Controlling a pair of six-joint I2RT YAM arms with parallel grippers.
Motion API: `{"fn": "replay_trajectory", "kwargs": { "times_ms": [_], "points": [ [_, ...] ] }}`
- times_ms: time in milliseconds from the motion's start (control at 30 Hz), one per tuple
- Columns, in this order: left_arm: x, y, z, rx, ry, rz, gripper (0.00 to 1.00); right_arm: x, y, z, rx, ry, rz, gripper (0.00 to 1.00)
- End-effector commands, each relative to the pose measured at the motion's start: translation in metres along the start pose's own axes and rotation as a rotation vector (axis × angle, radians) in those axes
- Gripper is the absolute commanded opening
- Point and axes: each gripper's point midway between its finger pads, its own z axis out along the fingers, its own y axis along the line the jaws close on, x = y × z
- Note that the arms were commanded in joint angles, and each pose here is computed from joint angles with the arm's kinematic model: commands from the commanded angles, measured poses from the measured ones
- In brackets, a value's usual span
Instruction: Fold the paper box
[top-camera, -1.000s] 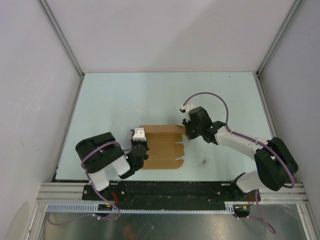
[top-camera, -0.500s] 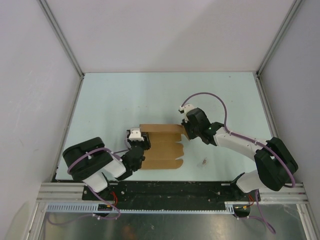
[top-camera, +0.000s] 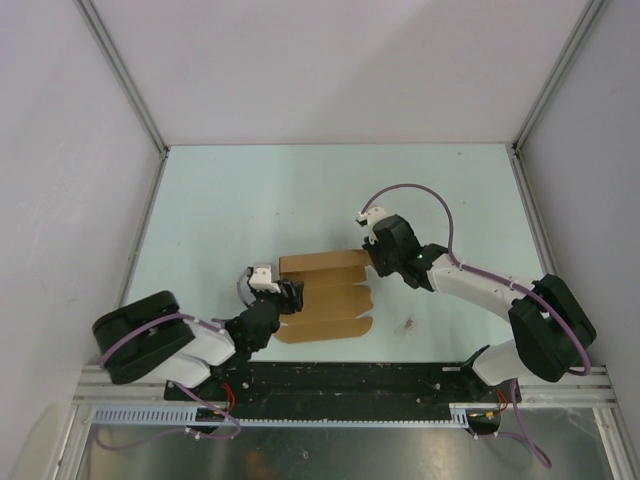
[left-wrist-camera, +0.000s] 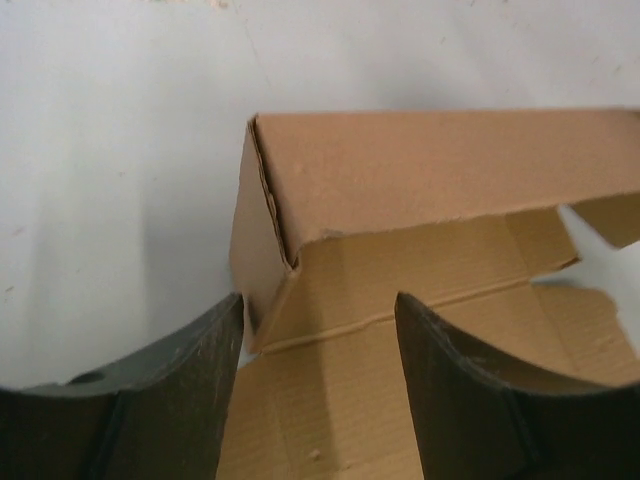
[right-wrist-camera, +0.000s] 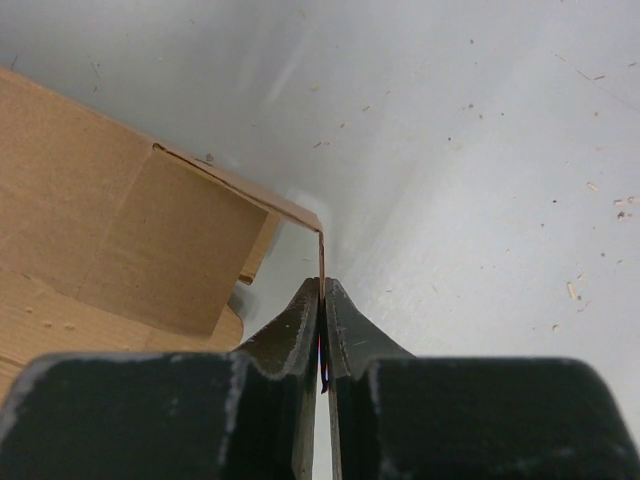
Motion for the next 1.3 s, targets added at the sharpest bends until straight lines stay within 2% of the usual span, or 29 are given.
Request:
{"fn": "replay_trajectory", "kwargs": {
  "times_ms": [0,133,333,467,533,667,800,900,1033,1200,1267],
  "points": [
    [0.011,0.001,-0.015,0.016,0.081,-0.074,0.68,-0.03,-0.009,-0.003,0.03,-0.081,-0.019,0.08],
    [0.004,-0.002,-0.026,0.034,0.116,-0.107,0.75,-0.03,-0.012,0.0,0.029,-0.079,-0.017,0.08],
    [0.01,-0.004,-0.052,0.064,0.222,-0.109,0.76,-0.032,-0.014,0.001,0.027,-0.085,-0.019,0.08],
    [-0.021,-0.021,-0.063,0.131,0.182,-0.155,0.72,-0.029,-0.015,0.003,0.027,-0.073,-0.018,0.07],
    [-0.053,-0.034,-0.066,0.188,0.105,-0.181,0.66,-0.028,-0.014,0.005,0.023,-0.07,-0.019,0.07],
    [-0.109,-0.045,-0.066,0.191,-0.02,-0.152,0.64,-0.027,-0.016,0.007,0.02,-0.065,-0.03,0.07],
    [-0.153,-0.039,-0.056,0.087,-0.151,-0.06,0.66,-0.032,-0.017,0.009,0.002,-0.085,-0.062,0.06],
    [-0.165,-0.043,-0.046,0.068,-0.172,-0.012,0.66,-0.039,-0.016,0.011,-0.022,-0.116,-0.114,0.07],
    [-0.174,-0.045,-0.026,0.123,-0.164,-0.033,0.65,-0.054,-0.014,0.016,-0.066,-0.178,-0.185,0.07],
    [-0.163,-0.032,0.004,0.122,-0.11,-0.006,0.64,-0.066,-0.007,0.023,-0.163,-0.234,-0.25,0.08],
    [-0.157,-0.038,0.013,0.161,-0.08,0.026,0.64,-0.073,-0.005,0.025,-0.201,-0.246,-0.264,0.08]
  ]
}}
